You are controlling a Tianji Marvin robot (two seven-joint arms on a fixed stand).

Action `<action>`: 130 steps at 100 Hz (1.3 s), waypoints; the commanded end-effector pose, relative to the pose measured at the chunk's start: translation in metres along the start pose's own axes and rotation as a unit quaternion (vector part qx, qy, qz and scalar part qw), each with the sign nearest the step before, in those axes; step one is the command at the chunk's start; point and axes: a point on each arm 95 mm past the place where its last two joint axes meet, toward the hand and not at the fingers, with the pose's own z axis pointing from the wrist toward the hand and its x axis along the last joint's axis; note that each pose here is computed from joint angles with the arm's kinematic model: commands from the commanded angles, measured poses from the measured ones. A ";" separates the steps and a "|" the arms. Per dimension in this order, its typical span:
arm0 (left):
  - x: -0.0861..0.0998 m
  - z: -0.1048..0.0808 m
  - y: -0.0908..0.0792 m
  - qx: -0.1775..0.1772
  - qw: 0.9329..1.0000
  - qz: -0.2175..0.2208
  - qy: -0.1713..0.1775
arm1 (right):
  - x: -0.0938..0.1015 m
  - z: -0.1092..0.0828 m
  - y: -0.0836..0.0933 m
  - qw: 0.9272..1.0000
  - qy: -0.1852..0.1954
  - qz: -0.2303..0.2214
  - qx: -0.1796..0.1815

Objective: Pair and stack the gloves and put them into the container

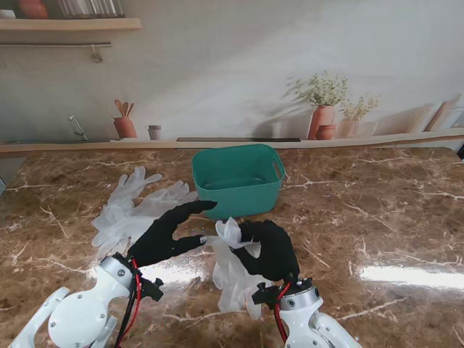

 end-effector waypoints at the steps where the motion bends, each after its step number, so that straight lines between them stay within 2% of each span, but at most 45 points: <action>1: -0.002 -0.001 -0.004 0.008 1.000 0.015 0.007 | -0.002 -0.002 -0.001 1.000 -0.001 0.004 0.020; 15: -0.003 0.001 -0.005 -0.039 0.999 0.008 0.024 | -0.006 0.000 -0.003 0.998 0.011 0.025 0.053; 34: -0.009 0.004 -0.002 -0.074 0.997 -0.004 0.026 | -0.009 0.000 -0.007 0.995 0.017 0.045 0.084; 53: -0.014 0.008 0.001 -0.074 0.997 -0.008 0.026 | -0.011 0.000 -0.008 0.994 0.018 0.048 0.097; 66: -0.014 0.010 0.002 -0.059 0.998 -0.012 0.026 | -0.015 0.000 -0.009 0.993 0.013 0.048 0.104; 90: -0.012 0.011 -0.002 -0.043 0.999 -0.015 0.025 | -0.029 -0.001 -0.007 0.992 -0.020 0.031 0.118; 111: -0.010 0.013 0.001 -0.058 0.998 -0.018 0.029 | -0.036 -0.003 -0.007 0.990 -0.050 0.022 0.130; 130: -0.015 0.019 0.007 -0.077 0.997 -0.018 0.021 | -0.038 -0.005 -0.008 0.990 -0.054 0.036 0.129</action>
